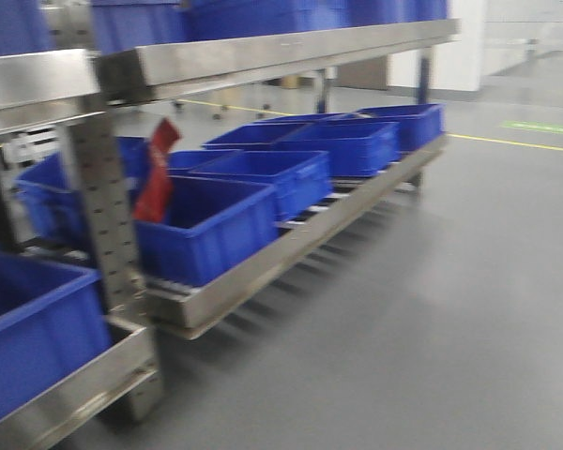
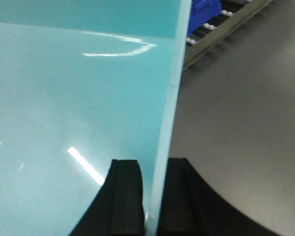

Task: Move two blue bins to right shelf middle
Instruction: 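Hold the bin while the base drives to the other shelf unit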

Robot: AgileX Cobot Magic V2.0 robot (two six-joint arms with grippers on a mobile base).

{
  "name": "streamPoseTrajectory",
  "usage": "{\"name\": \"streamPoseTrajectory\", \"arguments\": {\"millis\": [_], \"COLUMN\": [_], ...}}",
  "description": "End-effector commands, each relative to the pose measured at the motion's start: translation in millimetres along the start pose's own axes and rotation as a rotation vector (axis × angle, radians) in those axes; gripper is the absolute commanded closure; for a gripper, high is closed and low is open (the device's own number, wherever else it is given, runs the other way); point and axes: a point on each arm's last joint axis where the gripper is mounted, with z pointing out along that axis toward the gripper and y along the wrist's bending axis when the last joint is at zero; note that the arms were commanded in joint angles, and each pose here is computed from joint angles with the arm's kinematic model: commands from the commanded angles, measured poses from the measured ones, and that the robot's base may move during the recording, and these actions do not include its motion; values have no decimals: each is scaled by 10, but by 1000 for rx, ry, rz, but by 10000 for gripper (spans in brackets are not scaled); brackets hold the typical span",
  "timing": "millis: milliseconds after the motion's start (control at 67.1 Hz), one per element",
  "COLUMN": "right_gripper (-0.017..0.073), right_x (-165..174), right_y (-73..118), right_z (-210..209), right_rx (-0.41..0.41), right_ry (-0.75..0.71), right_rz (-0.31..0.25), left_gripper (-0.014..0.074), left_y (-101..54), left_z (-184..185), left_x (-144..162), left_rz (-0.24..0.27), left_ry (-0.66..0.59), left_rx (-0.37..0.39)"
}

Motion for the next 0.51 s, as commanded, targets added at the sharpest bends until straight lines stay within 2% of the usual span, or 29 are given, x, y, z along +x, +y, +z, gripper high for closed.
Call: {"name": "streamPoseTrajectory", "arguments": {"millis": [0, 491], "right_gripper": [711, 711], "right_x": [-47, -47], "right_y": [-35, -35], "right_z": [-81, -81], "right_rx": [27, 27], "right_ry": [-54, -54], "right_rz": [-36, -36], "left_gripper": [704, 704], "left_y": [20, 20], "left_z": [-83, -83], "left_x": [-62, -62], "left_rz": [43, 43], "left_ry": [-64, -64], "left_rx": [-34, -34]}}
